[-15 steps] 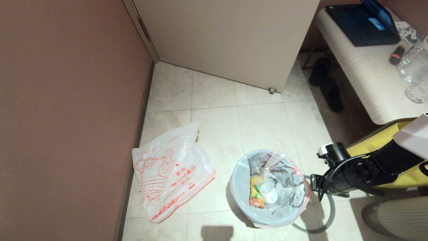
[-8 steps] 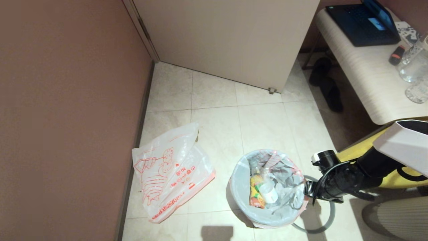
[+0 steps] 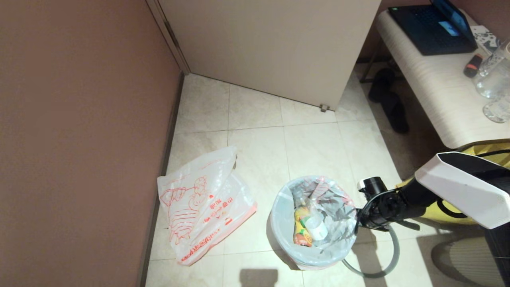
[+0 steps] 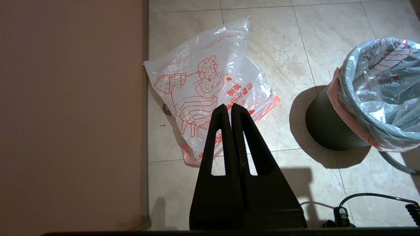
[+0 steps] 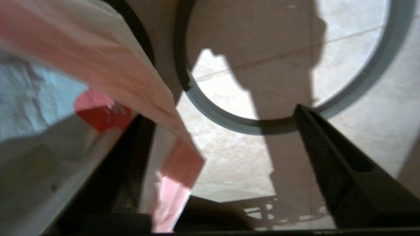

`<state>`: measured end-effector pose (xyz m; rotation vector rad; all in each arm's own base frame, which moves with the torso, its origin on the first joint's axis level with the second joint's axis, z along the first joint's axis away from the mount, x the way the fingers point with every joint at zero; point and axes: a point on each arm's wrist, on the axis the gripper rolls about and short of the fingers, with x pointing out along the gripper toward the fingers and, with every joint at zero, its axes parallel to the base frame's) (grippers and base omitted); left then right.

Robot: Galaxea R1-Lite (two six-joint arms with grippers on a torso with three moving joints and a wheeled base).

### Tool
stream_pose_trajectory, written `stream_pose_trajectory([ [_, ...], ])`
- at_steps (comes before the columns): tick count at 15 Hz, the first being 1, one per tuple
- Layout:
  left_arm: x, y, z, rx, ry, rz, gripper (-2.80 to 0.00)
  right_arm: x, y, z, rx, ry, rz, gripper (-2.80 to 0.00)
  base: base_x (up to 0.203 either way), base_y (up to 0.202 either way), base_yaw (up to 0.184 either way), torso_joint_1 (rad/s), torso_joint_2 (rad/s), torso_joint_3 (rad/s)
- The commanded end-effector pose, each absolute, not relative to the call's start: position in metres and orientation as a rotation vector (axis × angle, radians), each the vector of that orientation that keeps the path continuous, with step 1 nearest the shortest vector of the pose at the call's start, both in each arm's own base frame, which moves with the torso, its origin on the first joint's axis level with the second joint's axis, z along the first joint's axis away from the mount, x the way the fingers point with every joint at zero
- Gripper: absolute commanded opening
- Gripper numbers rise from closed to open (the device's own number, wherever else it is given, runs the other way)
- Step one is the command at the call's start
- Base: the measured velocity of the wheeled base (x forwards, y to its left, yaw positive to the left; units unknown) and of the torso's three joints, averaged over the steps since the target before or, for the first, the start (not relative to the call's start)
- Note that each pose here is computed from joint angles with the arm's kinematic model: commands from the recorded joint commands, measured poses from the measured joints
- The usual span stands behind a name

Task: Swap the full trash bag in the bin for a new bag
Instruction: Place the trash bag on the floor

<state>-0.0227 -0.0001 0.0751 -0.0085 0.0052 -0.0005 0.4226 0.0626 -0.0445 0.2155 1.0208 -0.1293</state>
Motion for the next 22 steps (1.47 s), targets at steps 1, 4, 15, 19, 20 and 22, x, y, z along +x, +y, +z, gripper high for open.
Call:
stream_pose_trajectory([
  [1,-0.023,0.0,0.075,-0.009,0.006,0.0,-2.8,0.432,0.065,-0.057,0.258,1.016,-0.065,-2.8,0.0,0.0,0.0,0.0,0.0,0.0],
  [4,-0.023,0.0,0.075,-0.008,0.006,0.0,-2.8,0.439,0.064,-0.053,0.285,0.945,-0.031,-2.8,0.0,0.0,0.0,0.0,0.0,0.0],
  [15,-0.023,0.0,0.075,-0.009,0.006,0.0,-2.8,0.434,0.067,-0.037,0.403,0.962,0.0,-2.8,0.0,0.0,0.0,0.0,0.0,0.0],
  [19,-0.023,0.0,0.075,-0.009,0.006,0.0,-2.8,0.426,0.061,-0.013,0.589,1.052,0.069,-2.8,0.0,0.0,0.0,0.0,0.0,0.0],
  [20,-0.023,0.0,0.075,-0.008,0.006,-0.001,-2.8,0.426,0.059,-0.01,0.622,1.056,0.077,-2.8,0.0,0.0,0.0,0.0,0.0,0.0],
  [22,-0.023,0.0,0.075,-0.009,0.006,0.0,-2.8,0.426,0.054,-0.001,0.698,1.062,0.117,-2.8,0.0,0.0,0.0,0.0,0.0,0.0],
])
